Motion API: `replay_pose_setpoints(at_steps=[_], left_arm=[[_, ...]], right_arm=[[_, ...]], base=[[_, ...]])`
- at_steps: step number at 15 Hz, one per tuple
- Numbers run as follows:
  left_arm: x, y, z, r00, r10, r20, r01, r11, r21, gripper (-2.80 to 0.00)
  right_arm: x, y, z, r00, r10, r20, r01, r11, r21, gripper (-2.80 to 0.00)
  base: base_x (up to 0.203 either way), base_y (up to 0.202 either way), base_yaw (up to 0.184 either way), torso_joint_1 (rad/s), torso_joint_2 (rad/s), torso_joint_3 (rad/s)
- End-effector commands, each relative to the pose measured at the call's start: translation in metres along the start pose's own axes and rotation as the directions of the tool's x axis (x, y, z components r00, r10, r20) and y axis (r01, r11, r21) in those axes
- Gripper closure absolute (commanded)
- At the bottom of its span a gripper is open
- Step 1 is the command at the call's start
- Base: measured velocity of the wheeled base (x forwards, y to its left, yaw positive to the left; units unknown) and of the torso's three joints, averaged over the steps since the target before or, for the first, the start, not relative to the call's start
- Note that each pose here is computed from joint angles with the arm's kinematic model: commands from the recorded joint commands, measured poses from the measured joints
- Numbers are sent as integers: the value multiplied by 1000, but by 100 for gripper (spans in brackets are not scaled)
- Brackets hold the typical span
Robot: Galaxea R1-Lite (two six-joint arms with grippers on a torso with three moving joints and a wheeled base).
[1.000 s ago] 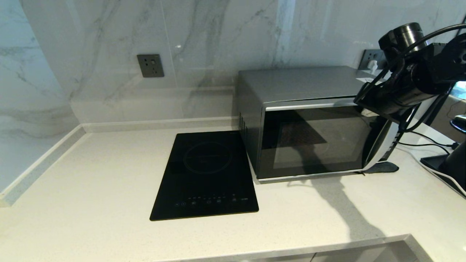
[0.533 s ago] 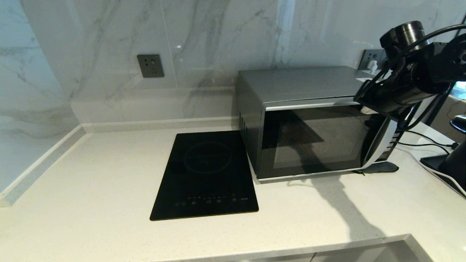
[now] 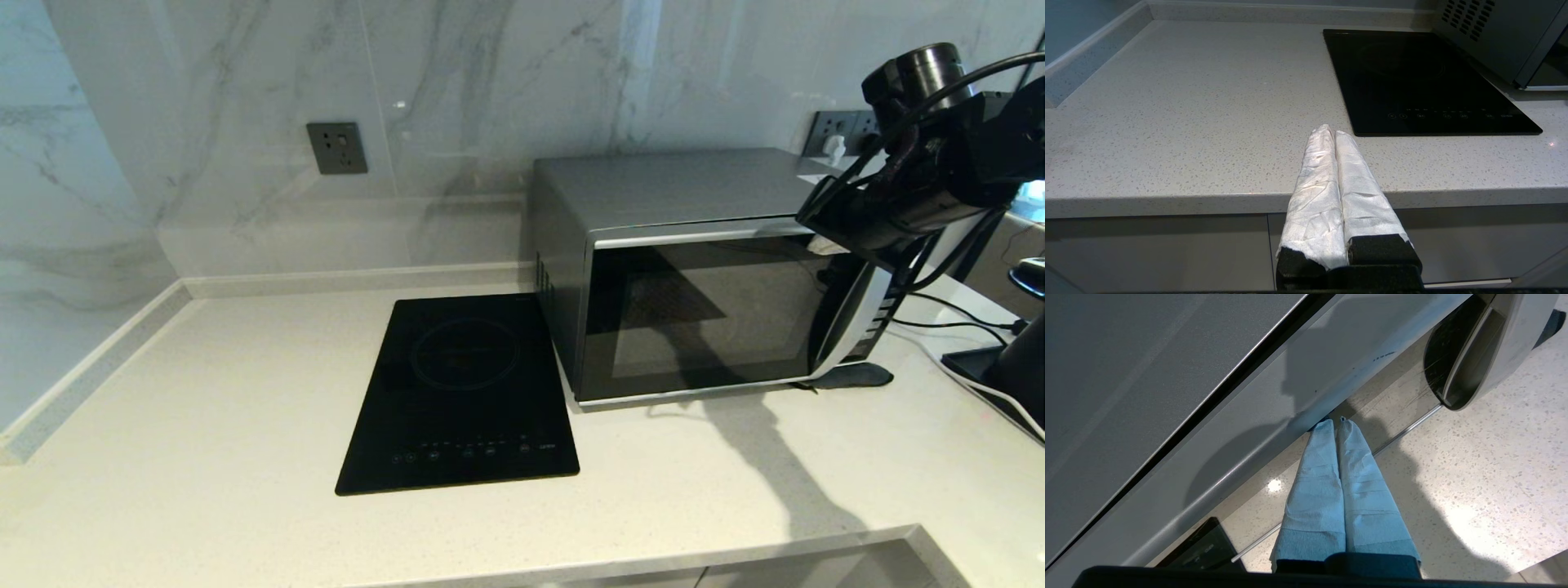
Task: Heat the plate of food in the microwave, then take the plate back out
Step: Close the microwave oven
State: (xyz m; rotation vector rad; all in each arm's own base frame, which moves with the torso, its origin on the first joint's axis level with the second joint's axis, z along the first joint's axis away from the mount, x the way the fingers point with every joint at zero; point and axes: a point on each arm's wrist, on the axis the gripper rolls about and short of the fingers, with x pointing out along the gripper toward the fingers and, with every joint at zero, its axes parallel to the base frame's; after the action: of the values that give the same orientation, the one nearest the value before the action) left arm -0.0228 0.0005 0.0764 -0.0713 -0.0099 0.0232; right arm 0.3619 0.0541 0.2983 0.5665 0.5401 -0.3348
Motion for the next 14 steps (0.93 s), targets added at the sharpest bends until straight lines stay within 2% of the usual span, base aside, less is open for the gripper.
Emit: replay_pose_setpoints(at_steps=[1,4,10,14], left_arm=[[0,0,0,1000,1,-1,-1,1000,-1,0],[0,0,0,1000,1,-1,-1,1000,-1,0],[0,0,0,1000,1,-1,-1,1000,-1,0],[0,0,0,1000,1,-1,-1,1000,-1,0]], right_arm=[[0,0,0,1000,4,-10,-4,1000,16,0],[-1,2,2,999,45,3,-45,998,34,0],[3,-5,10,998,56,5,-56,997,60,0],[-33,-25,27,997,57,57,-62,994,92,0]], base=[[0,0,0,0,0,0],[0,0,0,0,0,0],[0,0,0,0,0,0],[0,0,0,0,0,0]])
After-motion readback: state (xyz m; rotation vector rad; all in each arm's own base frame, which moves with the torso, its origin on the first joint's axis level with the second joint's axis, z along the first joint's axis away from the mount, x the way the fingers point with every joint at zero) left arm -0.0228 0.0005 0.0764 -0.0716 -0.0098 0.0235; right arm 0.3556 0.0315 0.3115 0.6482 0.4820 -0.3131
